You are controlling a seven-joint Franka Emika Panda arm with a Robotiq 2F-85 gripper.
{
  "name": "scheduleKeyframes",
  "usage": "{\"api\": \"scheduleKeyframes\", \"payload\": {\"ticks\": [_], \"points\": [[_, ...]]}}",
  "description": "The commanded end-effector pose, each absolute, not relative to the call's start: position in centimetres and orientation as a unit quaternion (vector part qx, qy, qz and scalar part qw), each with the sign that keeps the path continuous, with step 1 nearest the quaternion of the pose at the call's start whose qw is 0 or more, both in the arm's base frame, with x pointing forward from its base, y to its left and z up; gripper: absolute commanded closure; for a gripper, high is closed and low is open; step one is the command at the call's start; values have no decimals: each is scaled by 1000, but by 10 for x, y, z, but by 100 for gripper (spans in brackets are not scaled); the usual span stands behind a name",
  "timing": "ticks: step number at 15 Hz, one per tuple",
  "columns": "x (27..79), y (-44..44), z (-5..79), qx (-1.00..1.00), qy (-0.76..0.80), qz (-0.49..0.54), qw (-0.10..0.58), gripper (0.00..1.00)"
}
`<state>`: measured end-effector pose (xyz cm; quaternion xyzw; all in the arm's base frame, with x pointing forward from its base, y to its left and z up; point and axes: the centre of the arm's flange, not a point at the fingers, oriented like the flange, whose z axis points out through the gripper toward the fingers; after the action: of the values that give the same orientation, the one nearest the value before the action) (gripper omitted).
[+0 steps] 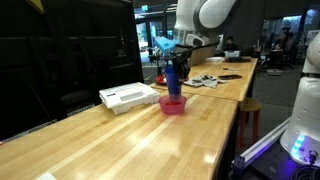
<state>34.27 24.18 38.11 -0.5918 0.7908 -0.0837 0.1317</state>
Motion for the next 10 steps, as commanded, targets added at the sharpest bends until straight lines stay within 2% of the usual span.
{"api": "scheduleKeyframes", "payload": {"ticks": [1, 4, 10], "points": [[344, 243, 384, -597, 791, -63, 121, 23], [345, 243, 383, -598, 791, -57, 114, 2], [347, 245, 387, -605, 787, -62, 104, 0]]}}
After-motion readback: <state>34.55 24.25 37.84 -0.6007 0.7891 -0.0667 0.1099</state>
